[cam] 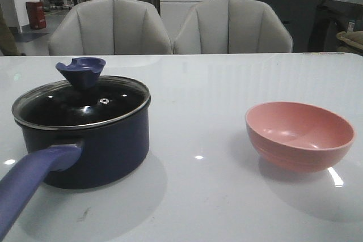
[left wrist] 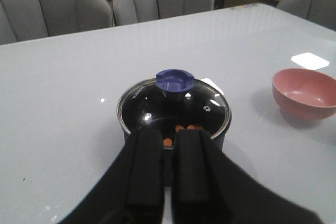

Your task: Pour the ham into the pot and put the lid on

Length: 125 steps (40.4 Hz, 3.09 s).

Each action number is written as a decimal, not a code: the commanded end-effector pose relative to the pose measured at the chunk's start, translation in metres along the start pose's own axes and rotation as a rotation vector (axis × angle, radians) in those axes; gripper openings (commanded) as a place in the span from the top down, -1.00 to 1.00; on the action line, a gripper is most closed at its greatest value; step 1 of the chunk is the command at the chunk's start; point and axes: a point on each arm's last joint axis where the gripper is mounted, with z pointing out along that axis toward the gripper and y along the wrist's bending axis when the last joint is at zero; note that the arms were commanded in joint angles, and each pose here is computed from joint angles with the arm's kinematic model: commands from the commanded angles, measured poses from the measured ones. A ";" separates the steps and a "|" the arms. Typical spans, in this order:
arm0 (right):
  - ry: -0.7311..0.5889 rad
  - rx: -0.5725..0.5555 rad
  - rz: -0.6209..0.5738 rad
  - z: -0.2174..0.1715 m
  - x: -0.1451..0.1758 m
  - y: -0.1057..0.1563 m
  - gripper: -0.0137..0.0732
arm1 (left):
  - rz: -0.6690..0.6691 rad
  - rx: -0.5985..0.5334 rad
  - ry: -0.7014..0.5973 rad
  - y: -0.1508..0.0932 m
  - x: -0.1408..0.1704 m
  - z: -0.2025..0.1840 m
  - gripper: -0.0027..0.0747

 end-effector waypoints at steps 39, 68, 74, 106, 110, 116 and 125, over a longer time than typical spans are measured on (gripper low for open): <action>-0.092 0.012 0.001 -0.001 -0.015 -0.001 0.34 | 0.074 -0.280 -0.229 0.017 0.022 0.017 0.64; -0.088 0.012 0.001 -0.001 -0.015 -0.001 0.34 | -0.003 -0.411 -0.319 0.027 0.075 0.031 0.64; -0.088 0.012 0.001 -0.001 -0.015 -0.001 0.34 | -0.003 -0.411 -0.319 0.027 0.075 0.031 0.64; -0.087 0.013 0.001 -0.001 -0.013 -0.001 0.34 | -0.003 -0.411 -0.319 0.027 0.075 0.031 0.64; -0.081 0.057 -0.041 -0.001 -0.007 -0.005 0.34 | -0.003 -0.411 -0.319 0.027 0.075 0.031 0.64; -0.114 0.184 -0.061 -0.007 0.006 -0.013 0.34 | -0.003 -0.411 -0.319 0.027 0.075 0.031 0.64; -0.199 0.283 -0.047 -0.018 0.038 -0.016 0.34 | -0.003 -0.411 -0.319 0.027 0.075 0.031 0.64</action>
